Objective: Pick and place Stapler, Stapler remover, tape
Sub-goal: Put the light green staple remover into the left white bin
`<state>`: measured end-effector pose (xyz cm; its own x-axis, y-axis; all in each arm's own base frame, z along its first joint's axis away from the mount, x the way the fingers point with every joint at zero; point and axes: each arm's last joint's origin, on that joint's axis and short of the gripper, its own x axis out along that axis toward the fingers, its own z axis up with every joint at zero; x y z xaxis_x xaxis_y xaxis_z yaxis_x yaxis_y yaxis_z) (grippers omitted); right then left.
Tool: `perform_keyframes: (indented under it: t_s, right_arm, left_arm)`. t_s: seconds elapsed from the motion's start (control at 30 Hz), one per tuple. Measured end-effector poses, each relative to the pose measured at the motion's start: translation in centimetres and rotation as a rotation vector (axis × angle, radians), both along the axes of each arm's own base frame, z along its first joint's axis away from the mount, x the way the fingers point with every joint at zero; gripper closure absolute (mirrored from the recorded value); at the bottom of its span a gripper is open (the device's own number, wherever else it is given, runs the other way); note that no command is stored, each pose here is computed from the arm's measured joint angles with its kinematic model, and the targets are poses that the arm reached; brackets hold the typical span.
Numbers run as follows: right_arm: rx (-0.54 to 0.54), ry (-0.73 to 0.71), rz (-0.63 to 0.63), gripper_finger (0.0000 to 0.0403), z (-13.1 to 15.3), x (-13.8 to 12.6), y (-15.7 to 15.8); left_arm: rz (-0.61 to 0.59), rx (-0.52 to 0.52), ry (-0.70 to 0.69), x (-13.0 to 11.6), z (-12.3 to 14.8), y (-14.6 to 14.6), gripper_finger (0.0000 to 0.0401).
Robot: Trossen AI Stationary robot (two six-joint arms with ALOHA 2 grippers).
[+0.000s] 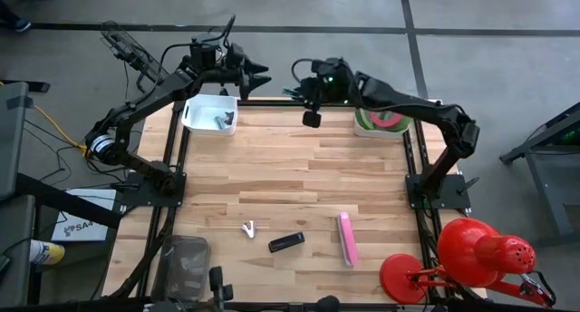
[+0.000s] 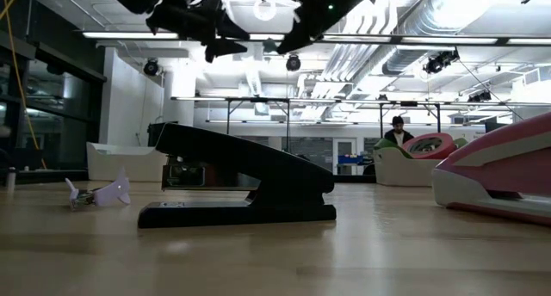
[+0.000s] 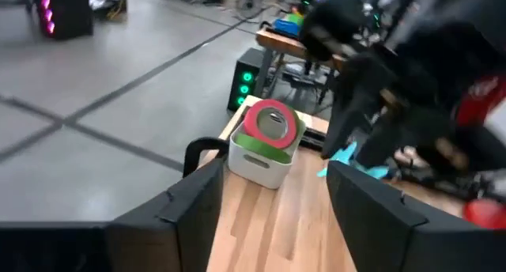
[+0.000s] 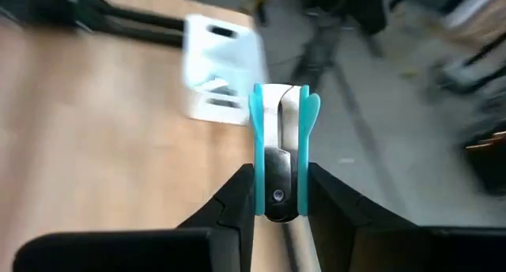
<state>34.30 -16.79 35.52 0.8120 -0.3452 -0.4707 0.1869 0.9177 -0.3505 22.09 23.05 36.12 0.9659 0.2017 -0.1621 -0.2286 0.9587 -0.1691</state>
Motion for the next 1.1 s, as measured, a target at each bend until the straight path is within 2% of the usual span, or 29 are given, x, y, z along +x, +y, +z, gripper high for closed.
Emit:
perform_keyframes:
  t_s: [0.13, 0.23, 0.4, 1.1]
  right_arm:
    - [0.220, -0.070, 0.040, 0.0324, 0.2, -1.1, -1.0]
    - [0.301, -0.093, 0.025, 0.0324, 0.2, -1.5, -1.6]
    - [0.320, -0.087, 0.029, 0.0324, 0.1, -1.5, -1.6]
    - [0.348, -0.085, 0.087, 0.0324, -0.3, -0.9, -1.2]
  left_arm:
    - [-0.072, 0.120, 0.022, 1.1, 0.0, -1.1, 0.0170]
    - [-0.105, 0.176, 0.048, 2.0, -0.2, -2.1, 0.0169]
    - [-0.065, 0.226, 0.094, 3.0, -0.4, -3.1, 0.0169]
    - [-0.139, 0.268, 0.139, 4.6, -0.8, -5.4, 0.0169]
